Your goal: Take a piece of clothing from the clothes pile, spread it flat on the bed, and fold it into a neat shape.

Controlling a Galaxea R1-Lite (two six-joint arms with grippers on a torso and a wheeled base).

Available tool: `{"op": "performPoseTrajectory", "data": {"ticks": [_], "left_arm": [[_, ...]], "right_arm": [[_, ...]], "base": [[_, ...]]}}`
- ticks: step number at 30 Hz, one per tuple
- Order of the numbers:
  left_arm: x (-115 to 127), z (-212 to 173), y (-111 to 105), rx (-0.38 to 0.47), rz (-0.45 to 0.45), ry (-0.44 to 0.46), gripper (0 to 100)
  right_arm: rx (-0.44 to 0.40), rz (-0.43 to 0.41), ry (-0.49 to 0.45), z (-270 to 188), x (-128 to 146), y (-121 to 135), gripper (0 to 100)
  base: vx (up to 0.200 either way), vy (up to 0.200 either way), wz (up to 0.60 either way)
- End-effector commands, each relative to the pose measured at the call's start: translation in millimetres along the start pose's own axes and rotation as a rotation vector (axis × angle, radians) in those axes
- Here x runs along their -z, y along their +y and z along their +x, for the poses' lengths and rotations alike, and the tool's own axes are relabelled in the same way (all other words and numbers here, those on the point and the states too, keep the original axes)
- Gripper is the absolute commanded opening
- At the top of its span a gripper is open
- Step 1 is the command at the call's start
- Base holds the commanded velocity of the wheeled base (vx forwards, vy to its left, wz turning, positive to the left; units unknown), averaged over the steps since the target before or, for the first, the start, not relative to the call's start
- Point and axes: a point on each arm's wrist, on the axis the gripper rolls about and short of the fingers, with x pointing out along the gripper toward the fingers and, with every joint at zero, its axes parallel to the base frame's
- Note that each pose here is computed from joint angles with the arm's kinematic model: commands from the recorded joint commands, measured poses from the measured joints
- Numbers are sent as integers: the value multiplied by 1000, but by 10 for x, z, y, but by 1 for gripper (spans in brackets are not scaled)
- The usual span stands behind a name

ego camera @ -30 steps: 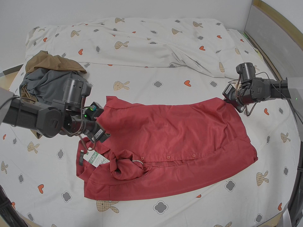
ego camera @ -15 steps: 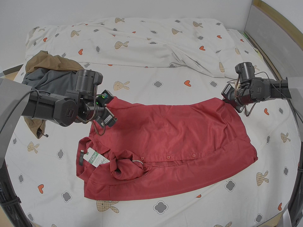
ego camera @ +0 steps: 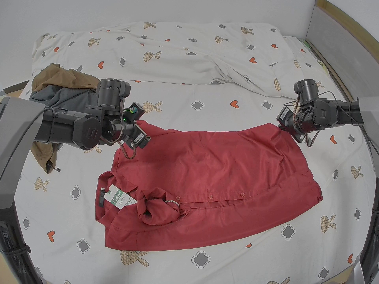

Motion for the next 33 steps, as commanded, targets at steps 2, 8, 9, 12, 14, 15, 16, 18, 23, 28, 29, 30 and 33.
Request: {"op": "performPoseTrajectory", "data": {"ticks": [2, 8, 9, 12, 14, 15, 16, 18, 23, 28, 29, 30, 33], "left_arm": [[21, 181, 26, -14, -9, 5, 100], [-16, 364, 92, -43, -22, -14, 100], [-13, 400, 91, -45, -23, -14, 100], [-30, 455, 109, -53, -26, -23, 100], [-12, 486, 108, -53, -27, -18, 100], [-5, 501, 99, -52, -26, -16, 100], [11, 523, 91, -50, -26, -11, 100], [42, 566, 59, -43, -26, -2, 100], [94, 678, 34, -41, -27, 9, 100], [78, 727, 84, -59, -34, -3, 100], [88, 742, 83, -59, -34, -1, 100], [88, 742, 83, -59, -34, -1, 100], [87, 759, 87, -53, -37, -9, 0]], "right_arm": [[1, -1, 3, 1, 10, 1, 0], [3, -2, 6, -14, 20, -1, 0], [3, -3, 8, -13, 28, 1, 0], [2, -7, 11, -12, 41, 7, 0], [1, -7, 10, -12, 40, 8, 0], [1, -7, 10, -12, 40, 8, 0], [1, -5, 10, -12, 40, 8, 0], [3, -5, 12, -6, 44, 5, 0], [7, -6, 15, 12, 52, -3, 0], [6, -7, 16, 7, 57, 1, 0], [6, -7, 16, 7, 57, 1, 0], [6, -7, 16, 7, 57, 1, 0], [7, -10, 22, 3, 82, 4, 0]], "base": [[0, 0, 0], [0, 0, 0], [0, 0, 0], [0, 0, 0], [0, 0, 0], [0, 0, 0], [0, 0, 0], [0, 0, 0], [0, 0, 0], [0, 0, 0], [0, 0, 0], [0, 0, 0], [0, 0, 0]]}}
